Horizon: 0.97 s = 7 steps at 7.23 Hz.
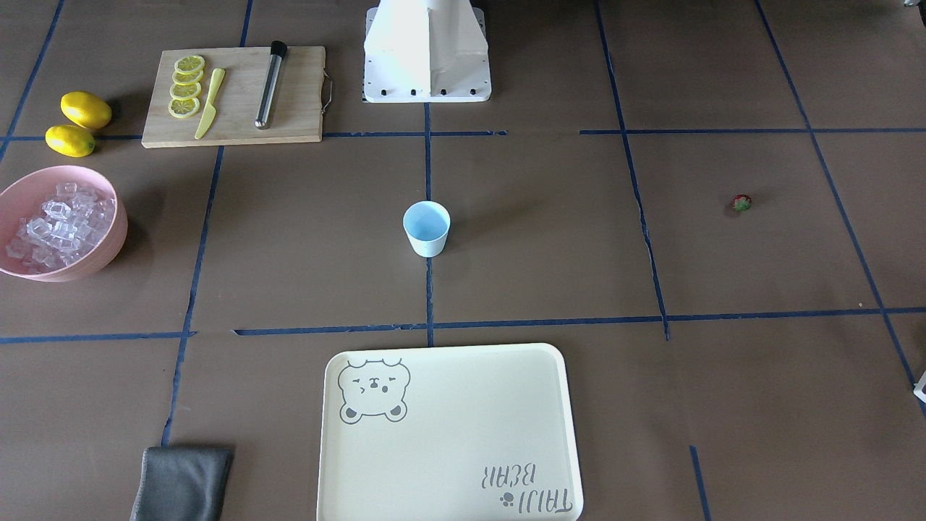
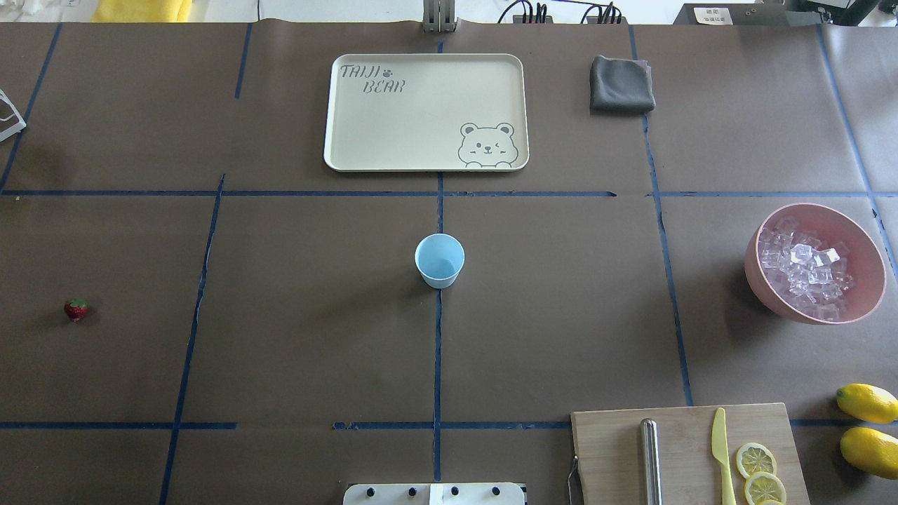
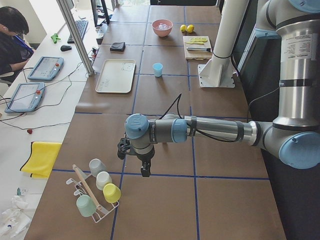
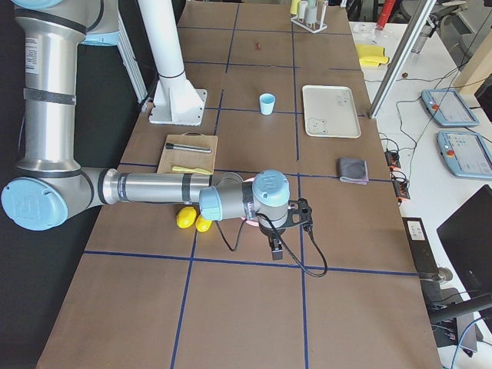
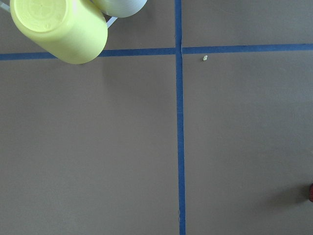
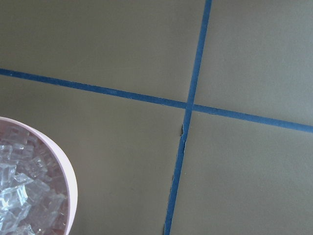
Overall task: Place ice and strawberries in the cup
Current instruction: 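Move the right gripper over the pink bowl of ice cubes, then lower the right gripper into the bowl and grasp an ice cube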
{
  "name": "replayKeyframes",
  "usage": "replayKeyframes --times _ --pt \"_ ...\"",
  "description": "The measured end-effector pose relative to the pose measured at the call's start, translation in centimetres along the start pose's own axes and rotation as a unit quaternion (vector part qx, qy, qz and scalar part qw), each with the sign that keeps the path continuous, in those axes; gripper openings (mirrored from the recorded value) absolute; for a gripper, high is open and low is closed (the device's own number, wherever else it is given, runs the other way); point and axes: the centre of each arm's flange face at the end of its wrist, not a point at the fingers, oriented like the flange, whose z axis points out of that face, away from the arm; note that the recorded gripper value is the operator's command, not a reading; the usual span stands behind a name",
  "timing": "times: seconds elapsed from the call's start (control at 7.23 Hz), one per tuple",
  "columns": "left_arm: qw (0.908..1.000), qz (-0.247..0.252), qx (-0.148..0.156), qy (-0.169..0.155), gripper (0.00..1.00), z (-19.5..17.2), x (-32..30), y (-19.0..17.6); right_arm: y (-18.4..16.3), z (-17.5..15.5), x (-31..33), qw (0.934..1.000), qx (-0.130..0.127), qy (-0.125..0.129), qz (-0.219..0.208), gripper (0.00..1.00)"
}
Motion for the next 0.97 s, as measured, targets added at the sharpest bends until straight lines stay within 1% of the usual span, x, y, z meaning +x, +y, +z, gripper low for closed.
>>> replayKeyframes --times 0.14,0.28,0.55,0.69,0.97 --pt "1.0 0.0 0.0 0.0 1.0 0.0 0.0 0.0 -0.6 0.2 -1.7 1.0 0.007 -0.005 -0.005 1.0" --pt "1.0 0.0 0.0 0.0 1.0 0.1 0.0 0.0 -1.4 0.7 -4.7 0.9998 0.015 -0.014 0.008 1.0" --pt "1.0 0.001 0.0 0.001 1.0 0.1 0.0 0.0 -2.1 2.6 -10.8 0.998 0.031 -0.042 0.034 1.0" --pt "1.0 0.001 0.0 0.001 1.0 0.1 0.0 0.0 -1.9 3.8 -13.6 0.9968 0.035 -0.054 0.047 1.0" --pt "1.0 0.002 0.0 0.001 1.0 0.2 -0.1 0.0 -0.2 6.4 -16.7 0.9951 0.042 -0.059 0.068 0.99"
